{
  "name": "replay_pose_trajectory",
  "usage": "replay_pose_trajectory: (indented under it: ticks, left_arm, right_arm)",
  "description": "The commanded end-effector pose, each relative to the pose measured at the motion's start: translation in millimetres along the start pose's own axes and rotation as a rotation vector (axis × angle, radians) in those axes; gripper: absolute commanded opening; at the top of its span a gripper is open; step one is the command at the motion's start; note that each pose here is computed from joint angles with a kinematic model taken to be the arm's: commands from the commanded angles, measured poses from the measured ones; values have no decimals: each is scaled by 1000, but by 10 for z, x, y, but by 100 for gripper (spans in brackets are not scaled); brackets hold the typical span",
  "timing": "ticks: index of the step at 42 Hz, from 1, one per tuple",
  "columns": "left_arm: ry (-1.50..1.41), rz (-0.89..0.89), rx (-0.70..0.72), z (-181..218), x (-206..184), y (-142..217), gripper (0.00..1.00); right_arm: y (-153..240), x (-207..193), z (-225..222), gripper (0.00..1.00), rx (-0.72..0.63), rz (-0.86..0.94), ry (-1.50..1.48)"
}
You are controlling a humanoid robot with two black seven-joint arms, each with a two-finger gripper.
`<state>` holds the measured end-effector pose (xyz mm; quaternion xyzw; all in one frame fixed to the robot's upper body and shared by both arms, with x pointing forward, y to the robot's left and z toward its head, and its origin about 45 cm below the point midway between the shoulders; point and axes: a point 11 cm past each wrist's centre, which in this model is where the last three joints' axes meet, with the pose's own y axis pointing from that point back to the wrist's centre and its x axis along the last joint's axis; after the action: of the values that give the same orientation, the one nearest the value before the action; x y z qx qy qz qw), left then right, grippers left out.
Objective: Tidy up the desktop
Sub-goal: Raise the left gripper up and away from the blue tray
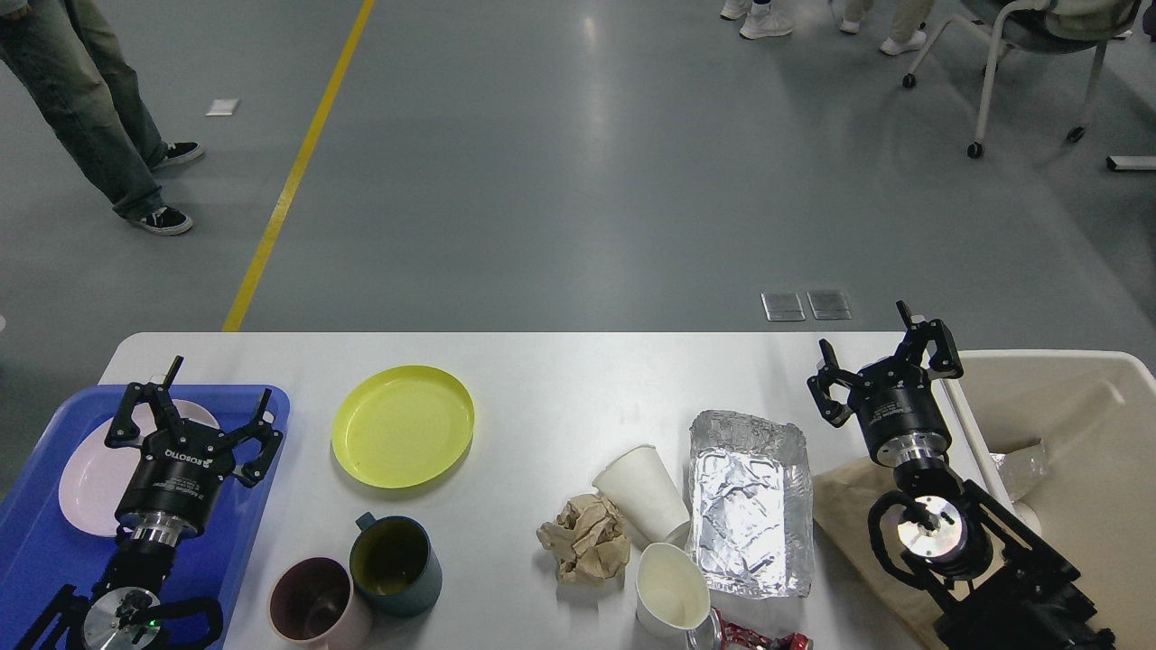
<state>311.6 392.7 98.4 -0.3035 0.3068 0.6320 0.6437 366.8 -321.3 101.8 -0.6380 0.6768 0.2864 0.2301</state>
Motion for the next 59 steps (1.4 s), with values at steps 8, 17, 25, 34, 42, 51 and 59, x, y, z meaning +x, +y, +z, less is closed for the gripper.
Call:
replay_pose_trajectory:
  ticks: [8, 17, 25, 34, 42, 51, 59]
  left_arm:
    - [-2, 4, -5, 13, 6, -2, 97]
    - [-21, 0, -6, 89, -4, -40, 97]
    - [-56, -20, -8, 197, -64, -133, 97]
    - [-225, -73, 31, 680, -165, -308, 97]
    - [-517, -167, 187, 1124, -477, -607, 97]
    - [-855, -278, 372, 1392, -1023, -1066, 97]
    - [-1364, -367, 704, 1551, -1617, -1349, 97]
  right_arm:
    - [0, -2, 3, 100, 0, 0, 0]
    - [0, 2, -3, 100, 0, 0, 1]
    - [0, 2, -3, 100, 0, 0, 1]
    - [0, 2, -3, 100, 0, 0, 1]
    - [0, 2, -3, 100, 0, 0, 1]
    - [0, -1, 2, 100, 0, 0, -2]
    - [4, 9, -4, 100, 1, 2, -1]
